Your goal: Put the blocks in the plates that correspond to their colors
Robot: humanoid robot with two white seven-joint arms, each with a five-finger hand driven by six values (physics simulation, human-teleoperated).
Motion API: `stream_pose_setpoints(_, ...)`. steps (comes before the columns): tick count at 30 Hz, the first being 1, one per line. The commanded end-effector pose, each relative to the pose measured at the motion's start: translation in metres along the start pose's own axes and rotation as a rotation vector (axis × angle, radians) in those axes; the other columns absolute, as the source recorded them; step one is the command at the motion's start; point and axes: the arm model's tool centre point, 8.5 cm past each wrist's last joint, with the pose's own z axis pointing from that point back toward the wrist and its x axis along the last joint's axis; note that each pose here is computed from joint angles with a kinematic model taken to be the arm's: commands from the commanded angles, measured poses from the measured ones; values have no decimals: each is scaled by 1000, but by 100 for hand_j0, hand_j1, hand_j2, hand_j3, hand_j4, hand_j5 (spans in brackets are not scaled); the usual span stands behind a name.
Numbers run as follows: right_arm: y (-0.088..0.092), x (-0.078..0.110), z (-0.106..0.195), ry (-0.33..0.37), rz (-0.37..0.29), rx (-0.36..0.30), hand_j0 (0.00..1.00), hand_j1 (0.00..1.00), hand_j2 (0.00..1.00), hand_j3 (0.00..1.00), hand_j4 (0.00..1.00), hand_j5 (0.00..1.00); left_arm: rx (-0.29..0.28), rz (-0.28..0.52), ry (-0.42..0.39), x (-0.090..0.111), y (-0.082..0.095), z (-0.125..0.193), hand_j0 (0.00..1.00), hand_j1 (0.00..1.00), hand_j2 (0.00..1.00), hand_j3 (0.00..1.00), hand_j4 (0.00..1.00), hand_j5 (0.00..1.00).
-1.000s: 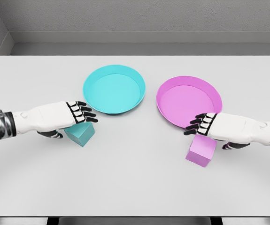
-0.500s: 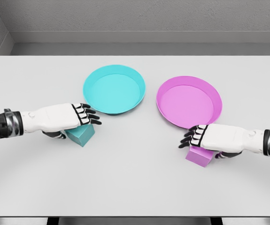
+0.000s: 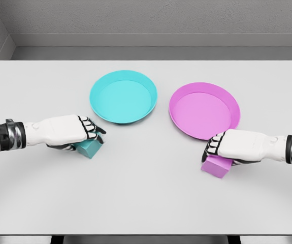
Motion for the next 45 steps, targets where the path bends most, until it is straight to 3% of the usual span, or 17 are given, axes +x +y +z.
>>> stream_pose_setpoints(1,-2,-1,1,2,-5,-10,50,50,50,50,50,50,-35,-3,-6,1,-3,-1,52,52,52,52,52,52)
stream_pose_setpoints(11,-33,-9,8,11,28,-70,50,50,50,50,50,50,-32,-23,-3,0,3,3,51,51,51,51,51,51)
stream_pose_setpoints(22,-64,-12,4,13,60,-142,51,51,51,51,51,51,-2,-58,23,-10,25,9,38,38,38,38,38,38)
stream_pose_setpoints(27,-78,-21,-6,82,21,-182,51,51,51,51,51,51,38,-105,53,-21,52,17,37,37,37,37,37,37)
stream_pose_setpoints(32,-85,-31,-11,174,-46,-205,51,51,51,51,51,51,63,-131,74,-28,66,18,37,37,37,37,37,37)
stream_pose_setpoints(39,-90,-47,-15,314,-156,-233,51,51,51,51,51,51,144,-149,77,-41,98,-28,37,37,37,37,37,37)
stream_pose_setpoints(45,-86,-53,-37,346,-216,-211,51,51,51,51,51,51,142,-145,85,-46,103,-78,38,38,38,38,38,38)
